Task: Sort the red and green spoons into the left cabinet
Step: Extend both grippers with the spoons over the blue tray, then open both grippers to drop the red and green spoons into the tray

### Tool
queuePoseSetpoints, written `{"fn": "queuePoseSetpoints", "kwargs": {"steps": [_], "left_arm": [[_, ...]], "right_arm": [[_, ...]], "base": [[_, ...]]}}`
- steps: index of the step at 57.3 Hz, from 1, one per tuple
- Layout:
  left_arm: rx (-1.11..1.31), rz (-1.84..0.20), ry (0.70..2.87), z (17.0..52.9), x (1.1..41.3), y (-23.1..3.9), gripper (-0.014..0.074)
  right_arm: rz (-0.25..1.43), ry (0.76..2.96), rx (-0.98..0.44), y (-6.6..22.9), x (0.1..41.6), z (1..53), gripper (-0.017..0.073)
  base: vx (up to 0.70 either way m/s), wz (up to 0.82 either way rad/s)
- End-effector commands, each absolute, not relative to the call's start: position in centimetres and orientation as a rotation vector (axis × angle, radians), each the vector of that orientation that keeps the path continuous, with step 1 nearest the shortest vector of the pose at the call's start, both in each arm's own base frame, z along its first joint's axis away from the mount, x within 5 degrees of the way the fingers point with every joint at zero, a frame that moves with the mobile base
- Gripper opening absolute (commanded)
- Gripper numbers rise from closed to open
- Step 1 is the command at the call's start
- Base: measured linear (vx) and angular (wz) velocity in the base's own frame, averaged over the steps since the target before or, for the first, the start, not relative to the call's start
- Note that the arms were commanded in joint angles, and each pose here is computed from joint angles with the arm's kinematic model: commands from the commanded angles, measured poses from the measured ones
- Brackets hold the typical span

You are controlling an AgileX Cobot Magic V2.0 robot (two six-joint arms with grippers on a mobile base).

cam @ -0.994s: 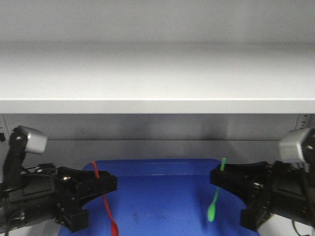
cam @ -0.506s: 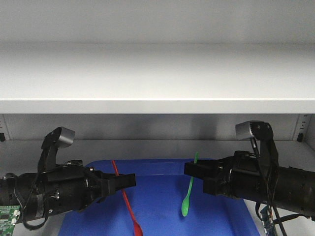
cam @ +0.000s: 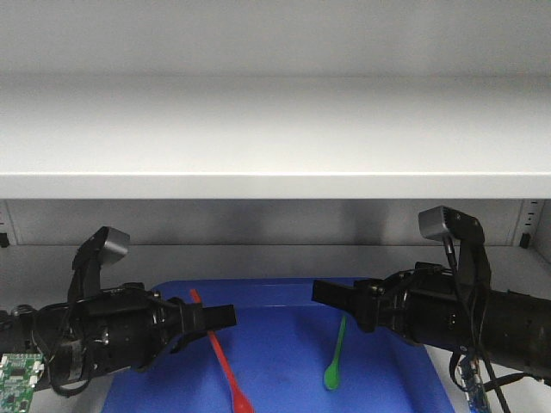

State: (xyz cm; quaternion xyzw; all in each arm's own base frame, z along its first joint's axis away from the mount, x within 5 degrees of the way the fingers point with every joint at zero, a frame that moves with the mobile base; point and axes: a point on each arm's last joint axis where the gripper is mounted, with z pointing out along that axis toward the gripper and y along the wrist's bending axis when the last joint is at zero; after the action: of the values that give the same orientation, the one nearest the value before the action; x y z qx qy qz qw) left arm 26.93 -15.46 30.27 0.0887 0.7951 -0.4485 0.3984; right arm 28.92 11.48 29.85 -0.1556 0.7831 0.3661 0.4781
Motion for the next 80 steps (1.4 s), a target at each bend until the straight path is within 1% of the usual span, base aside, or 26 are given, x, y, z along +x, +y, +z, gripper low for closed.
{"fn": "queuePoseSetpoints", "kwargs": {"steps": [1,5,8,15,22,33,42,49,53,57,63,68,69,75,80], "left_arm": [[0.365,-1.047,1.898,32.3,26.7,-15.5,0.0464],[0.461,-0.911,1.884,32.0,26.9,-15.2,0.0526],[0.515,-0.826,1.873,31.8,27.1,-15.0,0.0551],[0.648,-0.644,1.833,31.5,27.4,-14.6,0.0554],[0.788,-0.482,1.771,31.4,27.6,-14.3,0.0554],[0.899,-0.366,1.701,31.5,27.6,-14.2,0.0549],[0.821,-0.455,1.731,31.6,27.5,-14.3,0.0515],[0.75,-0.546,1.778,31.6,27.4,-14.5,0.0442],[0.706,-0.583,1.803,31.6,27.4,-14.5,0.0347],[0.696,-0.607,1.815,31.5,27.3,-14.6,0.0218],[0.753,-0.646,1.821,31.4,26.9,-14.9,-0.0009],[0.802,-0.694,1.83,31.2,26.3,-15.1,-0.0006],[0.804,-0.697,1.831,31.2,26.2,-15.1,-0.0004],[0.799,-0.679,1.84,31.0,25.5,-14.7,-0.0002],[0.766,-0.637,1.843,31.0,24.7,-14.0,-0.0002]], "right_arm": [[0.864,1.777,-0.424,11.4,28.9,32.4,0.0668],[0.797,1.74,-0.508,11.4,28.9,32.4,0.0666],[0.764,1.72,-0.55,11.5,28.9,32.4,0.0656],[0.717,1.697,-0.599,11.4,28.9,32.4,0.0627],[0.689,1.688,-0.619,11.4,28.9,32.4,0.059],[0.667,1.692,-0.617,11.3,29.0,32.3,0.0563],[0.65,1.7,-0.608,11.2,29.1,32.2,0.0563],[0.648,1.701,-0.612,11.2,29.1,32.2,0.0535],[0.639,1.704,-0.629,11.2,29.0,32.2,0.0483],[0.632,1.718,-0.65,11.2,28.9,32.0,0.0394],[0.648,1.773,-0.657,11.2,28.7,31.6,0.02],[0.638,1.809,-0.708,11.2,28.4,31.3,0.0003],[0.632,1.813,-0.719,11.2,28.4,31.2,-0.0015],[0.596,1.816,-0.767,11.0,27.6,31.7,-0.0005],[0.571,1.808,-0.759,10.7,26.9,32.6,-0.0003]], "base": [[0.0,0.0],[0.0,0.0],[0.0,0.0],[0.0,0.0],[0.0,0.0],[0.0,0.0],[0.0,0.0],[0.0,0.0],[0.0,0.0],[0.0,0.0],[0.0,0.0],[0.0,0.0],[0.0,0.0],[0.0,0.0],[0.0,0.0]]}}
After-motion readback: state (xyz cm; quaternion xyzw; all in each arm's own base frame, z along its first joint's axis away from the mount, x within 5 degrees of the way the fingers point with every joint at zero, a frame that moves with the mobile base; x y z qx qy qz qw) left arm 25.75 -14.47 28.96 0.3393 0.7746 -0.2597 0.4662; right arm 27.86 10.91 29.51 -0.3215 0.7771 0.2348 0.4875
